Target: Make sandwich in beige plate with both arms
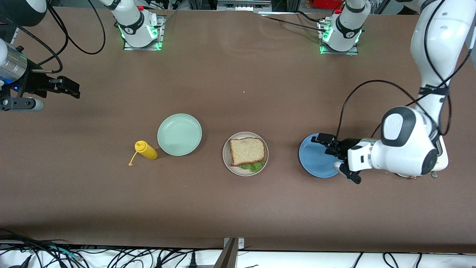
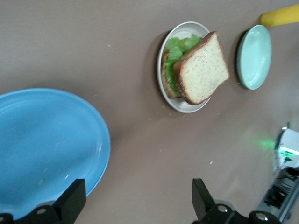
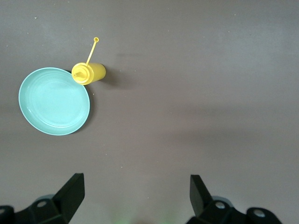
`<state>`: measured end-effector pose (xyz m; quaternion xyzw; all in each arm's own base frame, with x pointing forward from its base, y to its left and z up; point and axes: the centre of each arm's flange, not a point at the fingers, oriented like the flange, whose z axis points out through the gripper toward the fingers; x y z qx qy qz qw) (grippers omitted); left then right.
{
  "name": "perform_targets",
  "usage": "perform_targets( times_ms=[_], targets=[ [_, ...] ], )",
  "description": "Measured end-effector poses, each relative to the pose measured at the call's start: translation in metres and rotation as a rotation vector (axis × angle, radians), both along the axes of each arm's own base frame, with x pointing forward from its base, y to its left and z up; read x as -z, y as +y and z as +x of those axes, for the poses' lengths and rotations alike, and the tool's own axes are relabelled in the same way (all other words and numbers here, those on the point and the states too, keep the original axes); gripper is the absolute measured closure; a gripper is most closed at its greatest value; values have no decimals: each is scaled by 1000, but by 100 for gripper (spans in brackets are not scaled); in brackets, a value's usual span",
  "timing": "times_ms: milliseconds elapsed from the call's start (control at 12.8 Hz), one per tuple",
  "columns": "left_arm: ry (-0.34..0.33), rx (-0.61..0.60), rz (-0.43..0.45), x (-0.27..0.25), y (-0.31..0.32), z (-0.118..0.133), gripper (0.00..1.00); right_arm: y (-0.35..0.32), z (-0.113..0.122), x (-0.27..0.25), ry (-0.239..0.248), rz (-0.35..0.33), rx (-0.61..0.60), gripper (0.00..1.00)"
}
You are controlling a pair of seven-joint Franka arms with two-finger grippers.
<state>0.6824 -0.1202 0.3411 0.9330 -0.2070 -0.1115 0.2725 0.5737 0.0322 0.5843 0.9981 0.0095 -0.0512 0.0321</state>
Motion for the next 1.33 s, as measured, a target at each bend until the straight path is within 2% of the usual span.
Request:
perform_targets(
  times_ms=[312,469,625,781,1016,1172,1328],
  targets=[
    [-82,-4,333,-111,2,-29,0,0,0,0,0,0,0,0],
    [-133,-33,436,-171,12,-50,0,0,0,0,1,0,0,0],
    [-172,-96,469,-216,19,-71,0,0,0,1,1,0,0,0],
    [-176,-173,484,-238,28,-89,0,0,0,1,1,0,0,0],
    [-202,-240,500,-252,53,-107,0,0,0,1,1,0,-1,0],
    [-243,-240,548,-259,51,-116,0,1,0,0,0,0,-1,0],
    [-241,-267,559,-258,46,-122,0,1,0,0,0,0,-1,0]
  ],
)
